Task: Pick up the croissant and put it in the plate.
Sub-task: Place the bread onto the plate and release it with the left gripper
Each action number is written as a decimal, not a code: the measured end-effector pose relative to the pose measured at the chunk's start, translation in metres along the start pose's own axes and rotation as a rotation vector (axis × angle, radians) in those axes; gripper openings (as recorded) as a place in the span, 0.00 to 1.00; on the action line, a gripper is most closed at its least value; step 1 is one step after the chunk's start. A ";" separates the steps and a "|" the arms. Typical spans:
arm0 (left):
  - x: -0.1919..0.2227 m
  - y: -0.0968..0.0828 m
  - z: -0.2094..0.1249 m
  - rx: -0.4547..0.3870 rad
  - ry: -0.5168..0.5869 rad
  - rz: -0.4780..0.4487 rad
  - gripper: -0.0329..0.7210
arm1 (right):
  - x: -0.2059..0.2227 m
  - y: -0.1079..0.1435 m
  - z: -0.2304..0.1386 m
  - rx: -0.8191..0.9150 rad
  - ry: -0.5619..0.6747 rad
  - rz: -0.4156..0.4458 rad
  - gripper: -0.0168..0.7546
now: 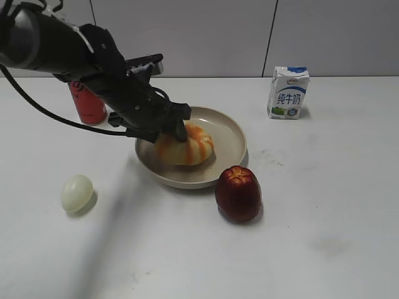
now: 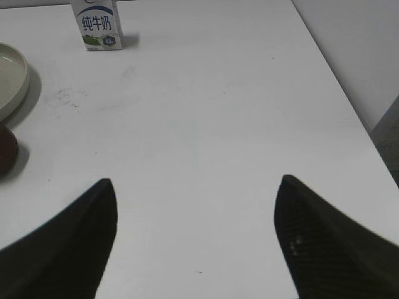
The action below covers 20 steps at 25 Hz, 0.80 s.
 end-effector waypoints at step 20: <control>-0.185 -0.034 0.016 0.246 -0.067 0.105 0.88 | 0.000 0.000 0.000 0.000 0.000 0.000 0.79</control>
Point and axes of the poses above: a point on each arm's last joint axis where the gripper is mounted, x pointing out along that axis toward the gripper, y along the wrist's bending axis when the last joint is at zero, z = x × y, the point moved 3 cm from there along x, pointing out along that axis toward the gripper, and after that the axes turned 10 degrees about x, right-handed, at the moved point
